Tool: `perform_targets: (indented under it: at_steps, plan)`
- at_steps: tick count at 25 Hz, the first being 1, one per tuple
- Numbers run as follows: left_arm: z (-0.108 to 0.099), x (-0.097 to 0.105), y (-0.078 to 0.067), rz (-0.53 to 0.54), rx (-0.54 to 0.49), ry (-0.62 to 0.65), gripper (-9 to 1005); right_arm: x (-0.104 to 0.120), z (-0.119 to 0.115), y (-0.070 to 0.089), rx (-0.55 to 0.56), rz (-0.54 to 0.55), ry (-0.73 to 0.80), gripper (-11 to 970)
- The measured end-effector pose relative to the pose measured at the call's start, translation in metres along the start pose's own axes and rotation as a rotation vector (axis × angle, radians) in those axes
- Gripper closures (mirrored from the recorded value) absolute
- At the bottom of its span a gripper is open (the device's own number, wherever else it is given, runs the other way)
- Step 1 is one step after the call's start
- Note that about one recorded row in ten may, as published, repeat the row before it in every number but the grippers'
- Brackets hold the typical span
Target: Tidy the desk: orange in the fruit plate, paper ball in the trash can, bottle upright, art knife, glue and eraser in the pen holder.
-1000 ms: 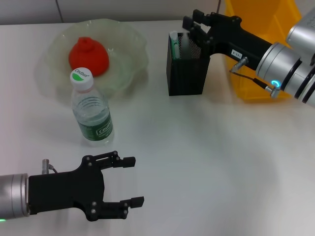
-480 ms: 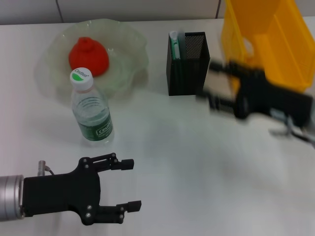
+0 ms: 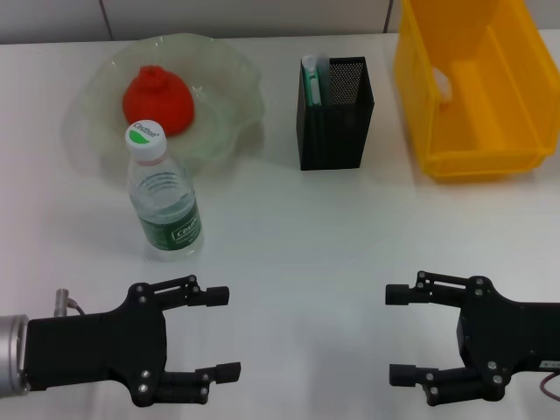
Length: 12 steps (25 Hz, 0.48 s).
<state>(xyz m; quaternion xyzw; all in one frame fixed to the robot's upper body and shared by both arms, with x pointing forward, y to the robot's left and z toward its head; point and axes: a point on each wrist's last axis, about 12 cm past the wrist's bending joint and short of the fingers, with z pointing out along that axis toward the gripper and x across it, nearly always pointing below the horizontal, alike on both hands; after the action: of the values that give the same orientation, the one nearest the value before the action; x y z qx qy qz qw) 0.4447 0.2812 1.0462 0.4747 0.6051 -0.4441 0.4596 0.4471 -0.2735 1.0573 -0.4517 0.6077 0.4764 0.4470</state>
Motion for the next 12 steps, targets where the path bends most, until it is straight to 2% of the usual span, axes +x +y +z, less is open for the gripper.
perform_targets:
  at_steps: [12]
  plan:
    - [-0.0021,0.0018,-0.0042,-0.012,0.002,-0.008,182,0.001,0.0003,-0.0007,0.012,0.005,0.007,118]
